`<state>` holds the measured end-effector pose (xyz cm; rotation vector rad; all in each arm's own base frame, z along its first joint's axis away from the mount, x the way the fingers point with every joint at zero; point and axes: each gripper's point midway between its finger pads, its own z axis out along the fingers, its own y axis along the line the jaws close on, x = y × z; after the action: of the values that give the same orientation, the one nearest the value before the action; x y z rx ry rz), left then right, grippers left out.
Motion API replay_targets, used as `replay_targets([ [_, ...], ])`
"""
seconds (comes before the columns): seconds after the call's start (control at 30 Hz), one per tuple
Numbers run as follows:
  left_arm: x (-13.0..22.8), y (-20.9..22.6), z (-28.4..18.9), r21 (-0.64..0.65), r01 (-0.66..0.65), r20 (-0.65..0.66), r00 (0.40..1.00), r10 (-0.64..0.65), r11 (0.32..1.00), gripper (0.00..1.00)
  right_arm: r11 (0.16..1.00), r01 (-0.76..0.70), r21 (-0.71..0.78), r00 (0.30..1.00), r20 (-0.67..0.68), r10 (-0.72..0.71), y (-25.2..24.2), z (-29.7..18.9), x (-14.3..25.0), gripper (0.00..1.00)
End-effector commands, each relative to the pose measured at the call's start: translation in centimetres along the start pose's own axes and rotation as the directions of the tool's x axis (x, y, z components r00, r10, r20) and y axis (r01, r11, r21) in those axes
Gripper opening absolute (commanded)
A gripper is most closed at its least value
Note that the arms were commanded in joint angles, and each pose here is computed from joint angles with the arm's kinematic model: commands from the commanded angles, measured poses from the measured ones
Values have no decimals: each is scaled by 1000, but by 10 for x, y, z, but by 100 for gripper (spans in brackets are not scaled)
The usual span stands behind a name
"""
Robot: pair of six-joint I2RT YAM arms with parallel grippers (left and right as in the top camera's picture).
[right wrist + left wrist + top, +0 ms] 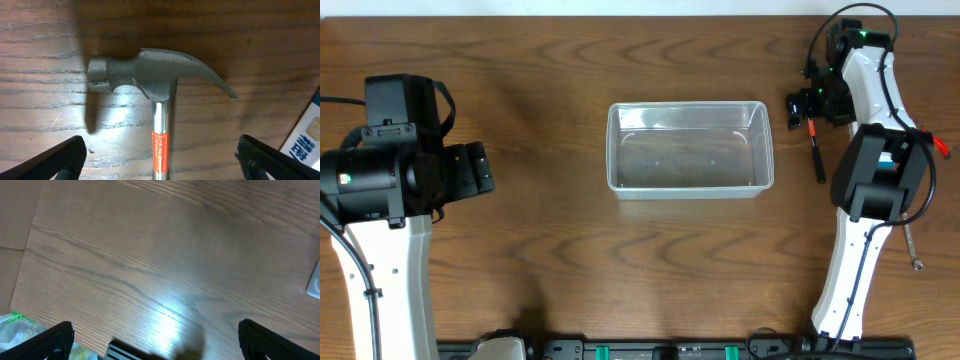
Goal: Pack container
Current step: 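Lower the right gripper onto the red-handled hammer's neck and close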
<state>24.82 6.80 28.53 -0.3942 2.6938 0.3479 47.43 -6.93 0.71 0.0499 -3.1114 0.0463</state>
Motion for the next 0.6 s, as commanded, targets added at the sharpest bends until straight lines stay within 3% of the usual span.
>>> replay_targets([
  [0.0,0,3,-1,-10,14,-1,1000,-14,1000,98,1000,-18,3,999,-29,18,-2,12,4,99],
  [0.57,0,3,-1,-10,14,-1,1000,-14,1000,98,1000,6,25,999,-34,-5,-6,13,5,99],
])
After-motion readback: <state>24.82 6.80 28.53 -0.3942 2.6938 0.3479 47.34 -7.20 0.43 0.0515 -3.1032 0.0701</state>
